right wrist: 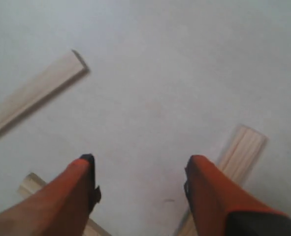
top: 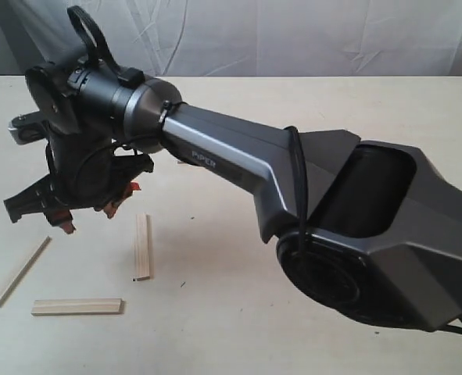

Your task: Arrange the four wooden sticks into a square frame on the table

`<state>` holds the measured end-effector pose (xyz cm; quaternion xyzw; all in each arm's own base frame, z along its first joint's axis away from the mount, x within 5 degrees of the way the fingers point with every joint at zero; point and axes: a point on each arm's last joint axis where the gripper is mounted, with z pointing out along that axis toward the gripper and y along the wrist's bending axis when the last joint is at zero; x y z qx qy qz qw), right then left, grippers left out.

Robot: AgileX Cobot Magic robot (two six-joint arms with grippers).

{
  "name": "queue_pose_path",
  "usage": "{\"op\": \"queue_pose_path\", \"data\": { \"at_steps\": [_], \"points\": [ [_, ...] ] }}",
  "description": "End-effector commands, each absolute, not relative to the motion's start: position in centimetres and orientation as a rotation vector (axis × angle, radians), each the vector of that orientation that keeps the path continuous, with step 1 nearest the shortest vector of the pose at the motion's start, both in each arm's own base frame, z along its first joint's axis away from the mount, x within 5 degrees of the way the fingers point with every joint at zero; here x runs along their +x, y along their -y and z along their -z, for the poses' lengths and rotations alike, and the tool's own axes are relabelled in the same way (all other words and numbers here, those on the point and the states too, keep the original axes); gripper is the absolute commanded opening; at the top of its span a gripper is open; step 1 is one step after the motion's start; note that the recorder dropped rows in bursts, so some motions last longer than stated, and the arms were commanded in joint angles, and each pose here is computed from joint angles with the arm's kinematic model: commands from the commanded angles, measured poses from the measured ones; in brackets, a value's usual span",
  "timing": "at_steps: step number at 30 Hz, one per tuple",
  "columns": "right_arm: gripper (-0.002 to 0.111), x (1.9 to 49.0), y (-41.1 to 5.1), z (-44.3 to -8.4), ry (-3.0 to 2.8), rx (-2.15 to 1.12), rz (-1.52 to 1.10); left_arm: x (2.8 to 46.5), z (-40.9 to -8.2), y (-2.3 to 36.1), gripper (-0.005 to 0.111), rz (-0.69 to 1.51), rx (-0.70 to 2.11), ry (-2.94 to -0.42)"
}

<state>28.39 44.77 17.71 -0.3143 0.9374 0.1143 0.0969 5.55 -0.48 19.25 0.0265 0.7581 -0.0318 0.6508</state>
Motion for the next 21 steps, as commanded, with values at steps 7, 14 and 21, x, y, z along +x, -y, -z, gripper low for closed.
{"op": "queue_pose_path", "data": {
  "at_steps": [7,14,21],
  "points": [
    [0.055,28.6,-42.6,-13.4,-2.873,-0.890,-0.068,5.5,-19.2,0.5,0.000,0.067,0.057,-1.715],
    [0.053,29.0,-41.8,-12.3,-2.938,-0.835,-0.063,5.5,-19.2,0.5,0.000,0.067,0.057,-1.715],
    [0.001,29.1,-41.7,-12.3,-2.937,-0.841,-0.065,5.5,-19.2,0.5,0.000,0.067,0.057,-1.715]
  ]
}}
